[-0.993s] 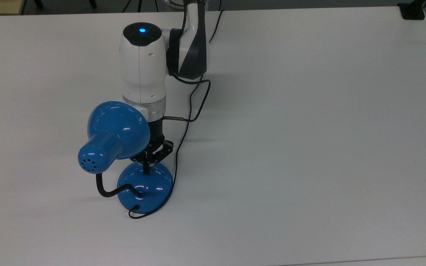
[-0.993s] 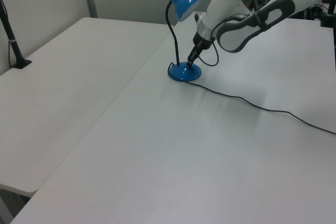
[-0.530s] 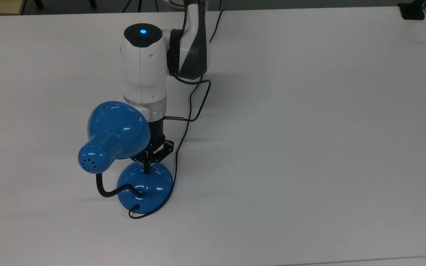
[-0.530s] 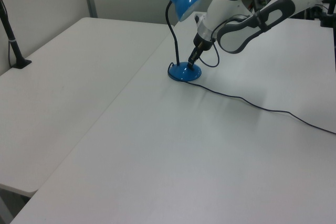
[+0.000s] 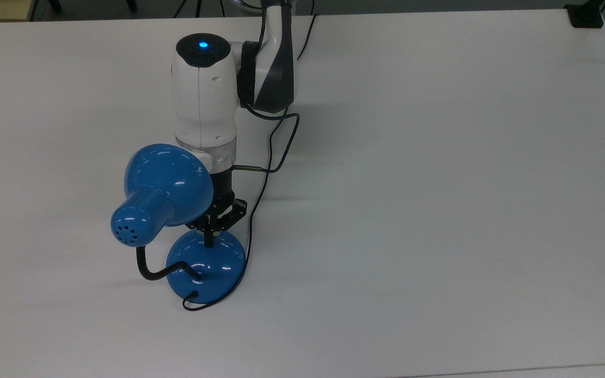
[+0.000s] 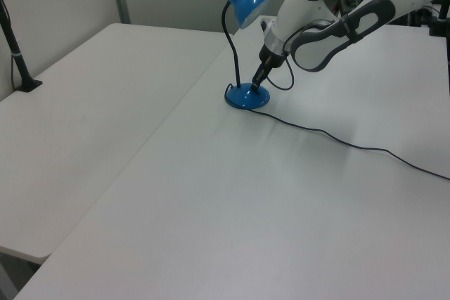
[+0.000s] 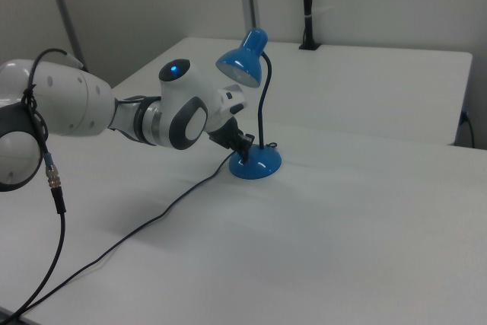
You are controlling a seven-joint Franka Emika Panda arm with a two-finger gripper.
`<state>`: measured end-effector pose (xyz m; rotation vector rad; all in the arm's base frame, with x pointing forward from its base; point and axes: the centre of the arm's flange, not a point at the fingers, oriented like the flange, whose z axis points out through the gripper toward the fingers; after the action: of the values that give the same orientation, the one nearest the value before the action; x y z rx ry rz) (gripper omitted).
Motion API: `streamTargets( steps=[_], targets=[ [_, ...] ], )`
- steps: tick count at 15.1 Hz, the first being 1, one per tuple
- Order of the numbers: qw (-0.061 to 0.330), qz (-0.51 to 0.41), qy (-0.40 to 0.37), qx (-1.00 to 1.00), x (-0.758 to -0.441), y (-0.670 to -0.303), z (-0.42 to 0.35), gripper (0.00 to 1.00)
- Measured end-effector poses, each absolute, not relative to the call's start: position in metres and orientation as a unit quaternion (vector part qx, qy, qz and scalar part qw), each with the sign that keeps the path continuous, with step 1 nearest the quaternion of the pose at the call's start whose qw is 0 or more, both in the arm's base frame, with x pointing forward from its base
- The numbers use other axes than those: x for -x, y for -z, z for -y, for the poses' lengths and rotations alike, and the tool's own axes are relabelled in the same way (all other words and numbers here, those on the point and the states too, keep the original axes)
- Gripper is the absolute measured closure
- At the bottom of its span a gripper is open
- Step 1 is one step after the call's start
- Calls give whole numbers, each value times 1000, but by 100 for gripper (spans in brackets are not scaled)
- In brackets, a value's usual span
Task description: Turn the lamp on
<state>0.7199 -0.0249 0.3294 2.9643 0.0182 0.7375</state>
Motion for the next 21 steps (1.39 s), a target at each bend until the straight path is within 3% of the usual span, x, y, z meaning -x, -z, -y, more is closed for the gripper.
streamTargets(
  steps=[16, 21],
  targets=[
    [47, -13, -247, -968, -720, -327, 24, 99],
    [41, -14, -251, -967, -702, -353, 17, 99]
  ],
)
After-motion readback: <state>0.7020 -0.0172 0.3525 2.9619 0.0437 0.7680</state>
